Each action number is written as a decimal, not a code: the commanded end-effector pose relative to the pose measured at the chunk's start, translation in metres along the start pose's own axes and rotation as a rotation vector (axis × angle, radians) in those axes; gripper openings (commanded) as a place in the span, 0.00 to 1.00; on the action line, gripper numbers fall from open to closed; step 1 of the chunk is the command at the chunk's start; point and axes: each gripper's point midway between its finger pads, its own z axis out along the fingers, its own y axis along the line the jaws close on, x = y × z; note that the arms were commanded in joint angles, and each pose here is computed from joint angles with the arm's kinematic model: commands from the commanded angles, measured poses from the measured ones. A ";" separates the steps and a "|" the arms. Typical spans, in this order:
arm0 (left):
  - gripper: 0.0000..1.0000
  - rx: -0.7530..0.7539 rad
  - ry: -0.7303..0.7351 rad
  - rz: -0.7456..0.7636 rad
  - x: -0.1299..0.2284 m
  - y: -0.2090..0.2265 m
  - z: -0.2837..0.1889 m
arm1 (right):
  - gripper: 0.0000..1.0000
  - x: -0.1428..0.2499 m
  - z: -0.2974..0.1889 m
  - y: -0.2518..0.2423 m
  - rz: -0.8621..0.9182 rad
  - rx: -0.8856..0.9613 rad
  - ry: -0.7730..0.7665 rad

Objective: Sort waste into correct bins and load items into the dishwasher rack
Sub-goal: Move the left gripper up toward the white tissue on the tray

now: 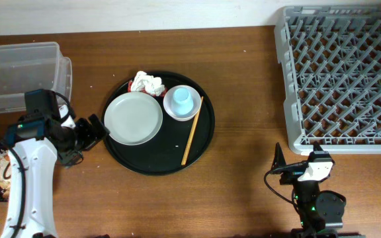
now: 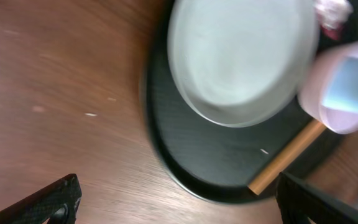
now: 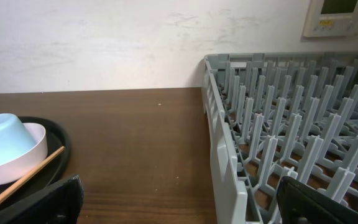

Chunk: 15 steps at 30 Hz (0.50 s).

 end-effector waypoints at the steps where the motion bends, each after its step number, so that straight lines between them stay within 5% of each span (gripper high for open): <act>1: 0.99 0.137 0.020 0.145 0.008 -0.037 -0.006 | 0.98 0.002 0.000 -0.003 -0.006 0.016 0.003; 4: 0.99 0.165 -0.021 0.358 0.012 -0.083 -0.021 | 0.98 0.002 0.000 -0.003 -0.006 0.016 0.003; 9: 0.99 0.013 -0.205 0.560 -0.029 -0.159 -0.058 | 0.98 0.002 0.000 -0.003 -0.006 0.016 0.003; 10: 0.99 -0.068 -0.094 0.618 -0.042 -0.169 -0.047 | 0.98 0.002 0.000 -0.003 -0.006 0.016 0.003; 15: 0.99 -0.189 0.001 0.626 -0.083 -0.181 0.005 | 0.98 0.002 0.000 -0.003 -0.006 0.016 0.003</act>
